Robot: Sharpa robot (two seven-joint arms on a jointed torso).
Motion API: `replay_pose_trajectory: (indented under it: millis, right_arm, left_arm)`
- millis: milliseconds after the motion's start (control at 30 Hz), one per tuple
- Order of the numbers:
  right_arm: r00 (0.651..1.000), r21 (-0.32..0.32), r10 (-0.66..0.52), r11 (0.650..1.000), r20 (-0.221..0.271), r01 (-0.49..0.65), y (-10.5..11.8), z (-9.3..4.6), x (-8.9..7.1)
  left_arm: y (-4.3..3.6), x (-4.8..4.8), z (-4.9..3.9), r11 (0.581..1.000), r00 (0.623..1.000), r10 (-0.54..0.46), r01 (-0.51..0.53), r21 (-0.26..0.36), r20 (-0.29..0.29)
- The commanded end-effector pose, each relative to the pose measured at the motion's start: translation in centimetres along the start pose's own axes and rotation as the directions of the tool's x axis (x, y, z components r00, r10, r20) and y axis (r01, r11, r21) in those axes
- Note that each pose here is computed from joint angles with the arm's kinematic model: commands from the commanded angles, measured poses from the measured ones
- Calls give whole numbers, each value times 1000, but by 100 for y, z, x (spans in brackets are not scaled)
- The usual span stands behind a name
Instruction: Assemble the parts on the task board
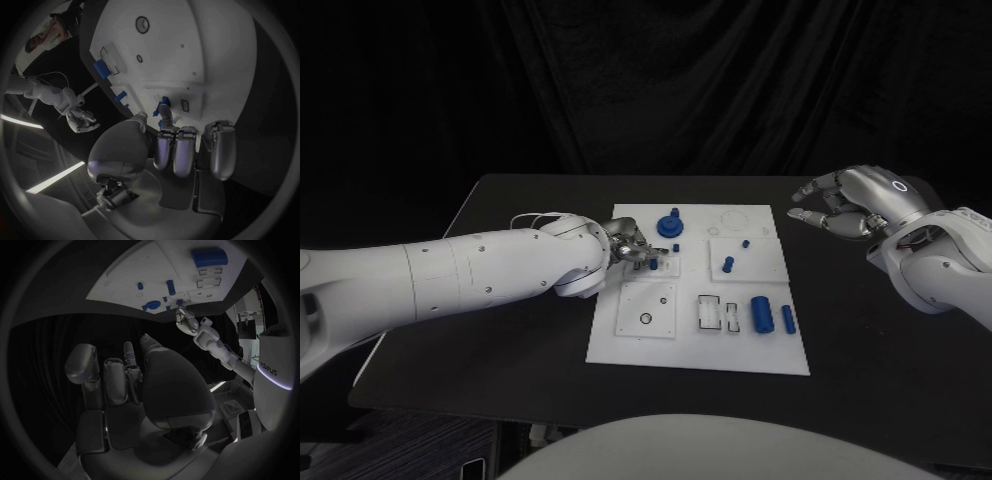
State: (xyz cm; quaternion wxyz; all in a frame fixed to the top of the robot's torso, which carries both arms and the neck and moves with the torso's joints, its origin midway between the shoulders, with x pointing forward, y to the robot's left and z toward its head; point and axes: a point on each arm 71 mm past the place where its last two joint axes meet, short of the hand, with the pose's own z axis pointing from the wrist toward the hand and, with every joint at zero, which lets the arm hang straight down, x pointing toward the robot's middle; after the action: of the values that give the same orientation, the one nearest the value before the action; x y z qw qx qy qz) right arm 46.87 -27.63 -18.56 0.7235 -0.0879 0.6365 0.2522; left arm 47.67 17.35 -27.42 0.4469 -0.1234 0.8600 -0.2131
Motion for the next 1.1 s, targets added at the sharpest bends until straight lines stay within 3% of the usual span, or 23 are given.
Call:
replay_pose_trajectory:
  millis: [33,167,367,733,1100]
  right_arm:
    - [1000,20,-2,1000,0,2,-18,-5,5]
    - [1000,22,-3,1000,0,3,-18,0,6]
    - [1000,20,-1,1000,3,1,-7,8,8]
    - [1000,19,0,1000,11,0,-1,2,-1]
    - [1000,13,2,1000,14,-2,14,4,-1]
  left_arm:
    - [-95,-147,-51,997,995,-41,33,76,96]
    - [-172,-291,-87,997,997,-14,8,76,80]
    - [-194,-379,-59,998,999,49,-49,32,-6]
    - [-218,-351,84,987,978,137,-148,-58,-157]
    - [-294,-317,203,976,963,171,-195,-101,-208]
